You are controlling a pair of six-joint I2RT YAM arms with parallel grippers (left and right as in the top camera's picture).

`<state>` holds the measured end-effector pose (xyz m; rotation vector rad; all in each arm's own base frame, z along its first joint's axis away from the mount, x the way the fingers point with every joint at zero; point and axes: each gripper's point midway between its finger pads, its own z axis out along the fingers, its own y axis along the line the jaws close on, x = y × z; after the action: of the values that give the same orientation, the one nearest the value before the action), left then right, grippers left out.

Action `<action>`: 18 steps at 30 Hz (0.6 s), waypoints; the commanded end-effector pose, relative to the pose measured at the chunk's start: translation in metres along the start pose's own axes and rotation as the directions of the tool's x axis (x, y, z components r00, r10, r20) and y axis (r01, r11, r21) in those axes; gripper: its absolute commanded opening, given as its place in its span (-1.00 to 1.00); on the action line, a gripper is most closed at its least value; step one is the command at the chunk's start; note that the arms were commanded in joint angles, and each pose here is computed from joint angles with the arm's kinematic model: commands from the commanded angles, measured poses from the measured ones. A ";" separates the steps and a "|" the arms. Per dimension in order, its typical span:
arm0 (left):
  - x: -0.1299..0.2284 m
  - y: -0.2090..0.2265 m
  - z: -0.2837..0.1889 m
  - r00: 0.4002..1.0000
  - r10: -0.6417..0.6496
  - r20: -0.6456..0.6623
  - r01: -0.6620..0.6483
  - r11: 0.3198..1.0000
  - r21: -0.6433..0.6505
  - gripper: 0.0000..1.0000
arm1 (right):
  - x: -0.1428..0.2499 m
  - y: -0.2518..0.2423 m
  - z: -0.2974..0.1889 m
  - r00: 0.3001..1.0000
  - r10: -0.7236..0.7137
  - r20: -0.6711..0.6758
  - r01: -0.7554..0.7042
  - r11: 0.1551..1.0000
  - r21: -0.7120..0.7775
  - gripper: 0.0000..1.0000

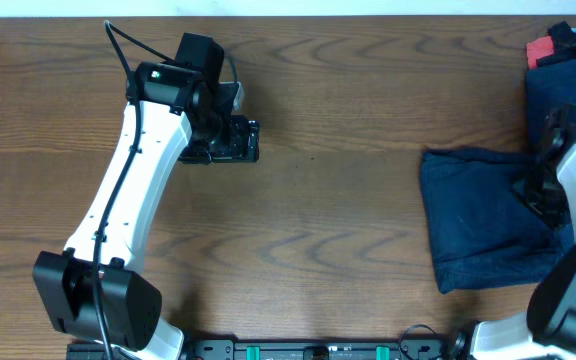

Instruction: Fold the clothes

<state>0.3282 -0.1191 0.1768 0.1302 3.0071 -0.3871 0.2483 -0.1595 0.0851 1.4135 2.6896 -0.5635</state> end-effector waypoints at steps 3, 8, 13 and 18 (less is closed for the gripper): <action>0.001 0.002 -0.006 1.000 0.013 0.017 -0.013 1.000 -0.007 0.63 | 0.020 0.002 -0.043 0.999 -0.004 -0.048 -0.005 0.983 -0.185 0.03; 0.002 0.002 -0.006 1.000 0.013 0.017 -0.013 1.000 -0.007 0.63 | 0.041 -0.004 -0.031 0.993 -0.048 -0.104 0.031 0.986 -0.161 0.07; 0.003 0.002 -0.006 1.000 0.012 0.010 -0.012 1.000 -0.008 0.63 | 0.062 -0.001 0.016 0.991 0.002 -0.130 -0.020 0.990 -0.140 0.06; 0.007 0.003 -0.006 1.000 0.020 -0.006 -0.020 1.000 -0.011 0.64 | 0.080 -0.027 0.054 0.971 0.157 -0.181 -0.169 0.984 -0.052 0.01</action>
<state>0.3246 -0.1178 0.1760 0.1284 3.0232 -0.3803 0.1969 -0.1193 0.0373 1.5368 2.7301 -0.2922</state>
